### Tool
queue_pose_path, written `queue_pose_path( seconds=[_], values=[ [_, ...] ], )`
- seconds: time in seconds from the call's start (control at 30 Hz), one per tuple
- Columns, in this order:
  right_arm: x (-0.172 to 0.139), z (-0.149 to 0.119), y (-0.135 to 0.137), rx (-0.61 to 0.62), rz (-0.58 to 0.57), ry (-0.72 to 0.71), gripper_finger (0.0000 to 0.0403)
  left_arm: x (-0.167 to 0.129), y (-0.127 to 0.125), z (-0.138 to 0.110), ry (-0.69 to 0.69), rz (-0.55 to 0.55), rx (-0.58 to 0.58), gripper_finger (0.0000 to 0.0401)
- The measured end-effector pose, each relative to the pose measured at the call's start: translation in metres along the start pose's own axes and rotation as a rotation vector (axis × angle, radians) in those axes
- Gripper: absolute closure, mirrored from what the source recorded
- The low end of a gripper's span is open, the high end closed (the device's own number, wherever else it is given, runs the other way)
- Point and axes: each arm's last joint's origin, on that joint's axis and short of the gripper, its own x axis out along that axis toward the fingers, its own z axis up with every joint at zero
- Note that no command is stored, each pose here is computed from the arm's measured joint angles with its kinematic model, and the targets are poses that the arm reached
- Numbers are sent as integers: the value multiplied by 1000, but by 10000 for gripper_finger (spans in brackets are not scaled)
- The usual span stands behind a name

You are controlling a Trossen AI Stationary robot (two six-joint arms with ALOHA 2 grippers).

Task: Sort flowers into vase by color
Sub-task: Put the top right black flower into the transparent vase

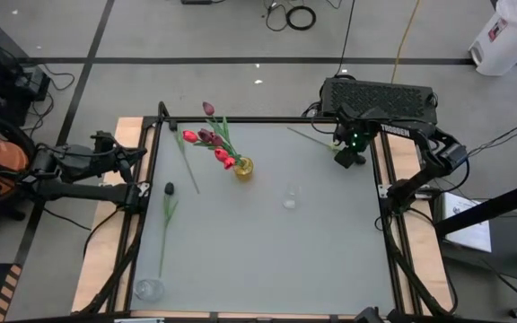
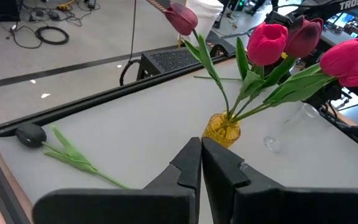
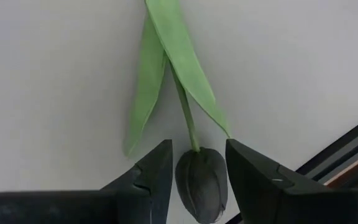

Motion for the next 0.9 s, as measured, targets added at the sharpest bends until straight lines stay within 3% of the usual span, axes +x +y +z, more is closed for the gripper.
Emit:
queue_pose_path(
  seconds=[0.9],
  values=[
    [0, -2, 2, 68, 51, 20, 261, 0, 0, 0, 0, 0, -1, 381]
  ],
)
